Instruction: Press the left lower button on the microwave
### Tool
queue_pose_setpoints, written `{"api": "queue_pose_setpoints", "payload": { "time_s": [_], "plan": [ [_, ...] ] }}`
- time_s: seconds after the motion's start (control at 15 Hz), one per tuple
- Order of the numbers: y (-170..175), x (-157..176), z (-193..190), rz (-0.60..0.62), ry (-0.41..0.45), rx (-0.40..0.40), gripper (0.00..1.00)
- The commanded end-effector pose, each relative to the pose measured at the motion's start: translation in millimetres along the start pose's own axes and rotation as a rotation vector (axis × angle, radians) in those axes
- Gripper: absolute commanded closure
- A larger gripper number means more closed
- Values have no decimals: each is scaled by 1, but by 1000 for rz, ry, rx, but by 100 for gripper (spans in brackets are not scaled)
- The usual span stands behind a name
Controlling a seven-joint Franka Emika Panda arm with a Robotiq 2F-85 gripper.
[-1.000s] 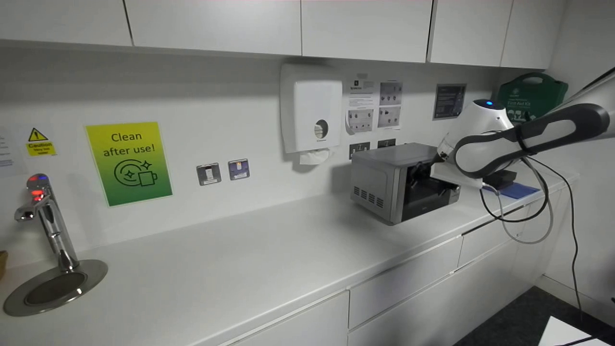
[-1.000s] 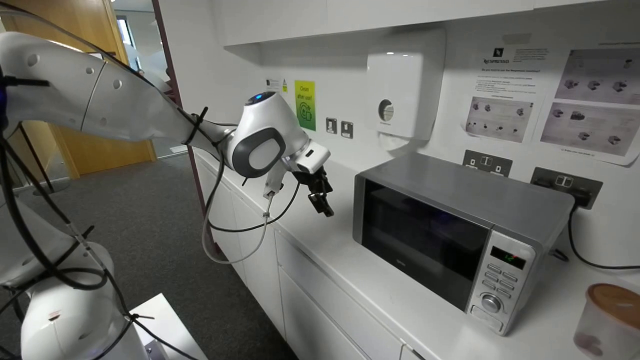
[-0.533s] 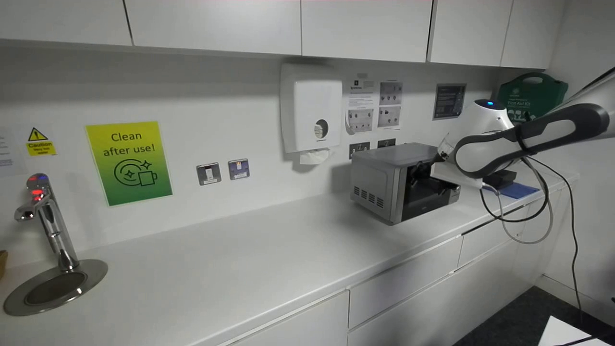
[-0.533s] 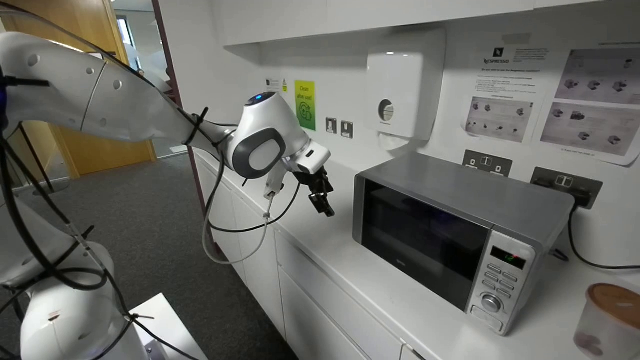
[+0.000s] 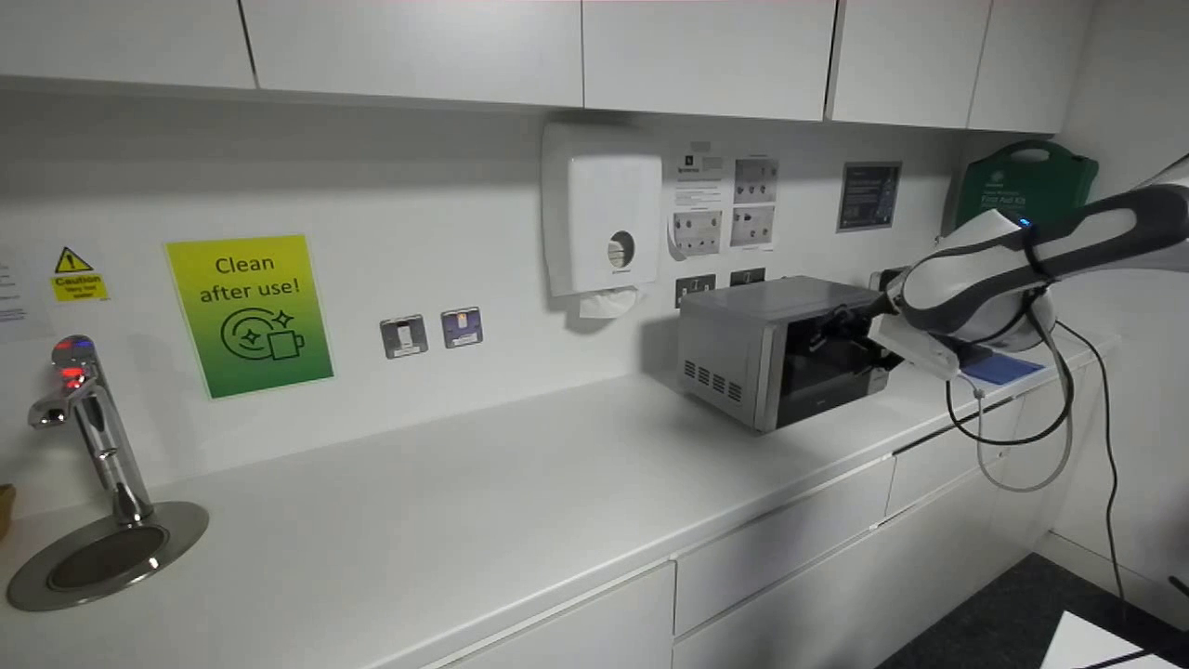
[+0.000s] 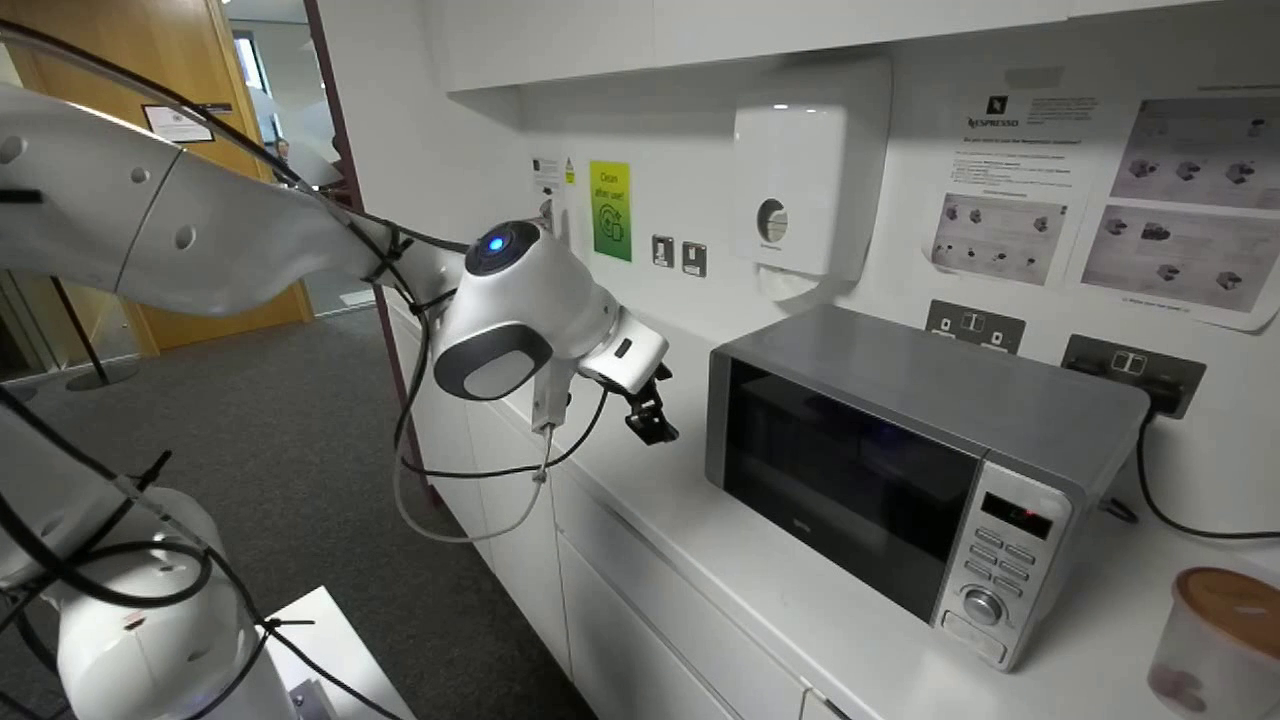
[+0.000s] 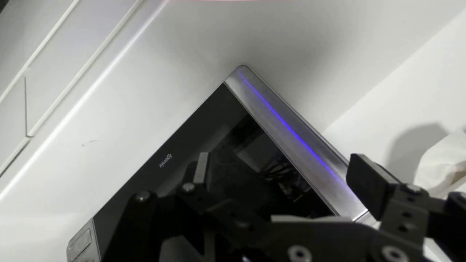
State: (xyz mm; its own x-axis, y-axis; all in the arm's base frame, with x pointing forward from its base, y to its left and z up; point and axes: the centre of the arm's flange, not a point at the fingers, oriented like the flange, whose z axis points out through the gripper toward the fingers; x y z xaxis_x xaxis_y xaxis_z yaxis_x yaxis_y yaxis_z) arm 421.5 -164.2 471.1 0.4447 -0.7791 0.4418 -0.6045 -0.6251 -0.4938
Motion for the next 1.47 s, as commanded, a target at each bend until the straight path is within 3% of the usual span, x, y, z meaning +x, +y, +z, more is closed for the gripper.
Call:
{"api": "queue_pose_setpoints", "payload": {
  "time_s": [0.0, 0.2, 0.53, 0.93, 1.4],
  "plan": [
    [32, -10, -30, -32, -13, 143, 0],
    [51, -1, -50, -14, -1, 213, 0],
    [107, 41, -67, 180, 115, 240, 0],
    [171, 83, -78, 437, 313, 200, 0],
    [203, 129, -86, 512, 494, 138, 0]
  ]
}}
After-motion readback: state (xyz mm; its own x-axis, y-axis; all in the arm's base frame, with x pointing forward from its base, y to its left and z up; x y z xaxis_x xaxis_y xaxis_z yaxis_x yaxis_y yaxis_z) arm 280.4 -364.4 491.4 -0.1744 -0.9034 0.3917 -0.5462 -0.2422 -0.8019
